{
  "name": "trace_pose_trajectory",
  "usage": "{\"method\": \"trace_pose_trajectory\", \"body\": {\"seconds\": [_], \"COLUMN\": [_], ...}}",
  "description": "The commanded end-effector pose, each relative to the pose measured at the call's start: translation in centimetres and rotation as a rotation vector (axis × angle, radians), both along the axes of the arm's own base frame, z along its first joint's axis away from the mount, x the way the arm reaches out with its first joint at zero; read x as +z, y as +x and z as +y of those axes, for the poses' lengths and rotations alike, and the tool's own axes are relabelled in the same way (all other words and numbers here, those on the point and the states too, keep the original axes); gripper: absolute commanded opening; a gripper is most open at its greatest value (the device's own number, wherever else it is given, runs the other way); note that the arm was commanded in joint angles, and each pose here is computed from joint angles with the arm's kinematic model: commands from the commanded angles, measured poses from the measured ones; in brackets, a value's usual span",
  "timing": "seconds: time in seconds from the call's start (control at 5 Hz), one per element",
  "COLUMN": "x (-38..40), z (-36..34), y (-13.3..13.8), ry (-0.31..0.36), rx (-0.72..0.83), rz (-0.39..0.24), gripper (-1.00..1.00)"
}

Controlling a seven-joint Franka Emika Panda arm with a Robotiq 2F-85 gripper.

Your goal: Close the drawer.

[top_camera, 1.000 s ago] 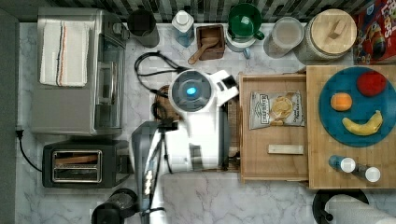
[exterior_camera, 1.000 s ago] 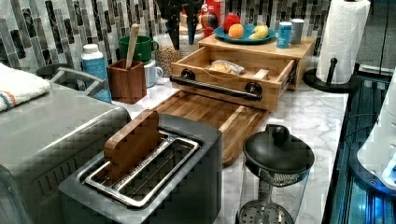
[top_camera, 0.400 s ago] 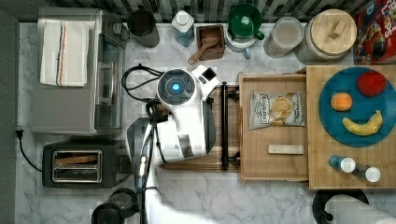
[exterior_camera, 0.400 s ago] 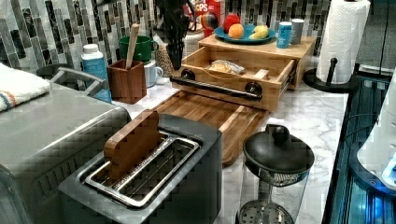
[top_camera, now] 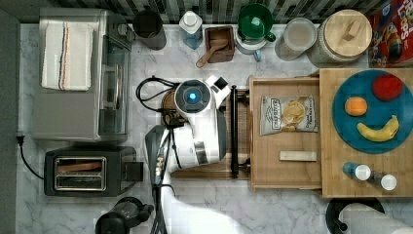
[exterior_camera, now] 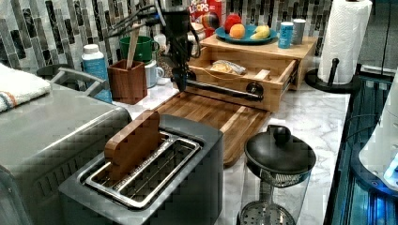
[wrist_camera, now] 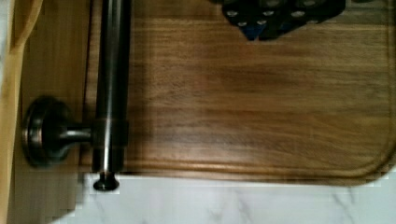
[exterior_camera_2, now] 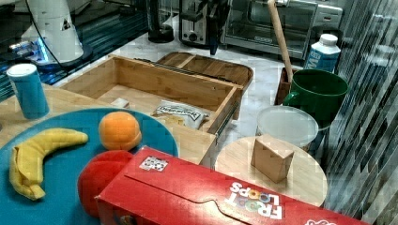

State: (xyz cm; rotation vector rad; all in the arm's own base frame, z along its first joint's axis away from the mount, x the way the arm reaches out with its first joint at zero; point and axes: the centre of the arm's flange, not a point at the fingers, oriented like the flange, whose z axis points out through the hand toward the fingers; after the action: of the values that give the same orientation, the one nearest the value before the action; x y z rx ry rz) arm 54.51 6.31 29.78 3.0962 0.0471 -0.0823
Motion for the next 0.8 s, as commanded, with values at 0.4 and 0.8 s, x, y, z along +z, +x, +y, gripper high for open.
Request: {"method": "trace_pose_trajectory", "body": {"seconds": [0.4,0.8], "x": [-1.8,-1.8], "z": [-5.7,-11.3], "y": [0.2,0.4], "ry": [0.066,0.072], "rx": [0.063,0.086], "rz": [-0.036,-0.019], "gripper": [-1.0,-1.0]}}
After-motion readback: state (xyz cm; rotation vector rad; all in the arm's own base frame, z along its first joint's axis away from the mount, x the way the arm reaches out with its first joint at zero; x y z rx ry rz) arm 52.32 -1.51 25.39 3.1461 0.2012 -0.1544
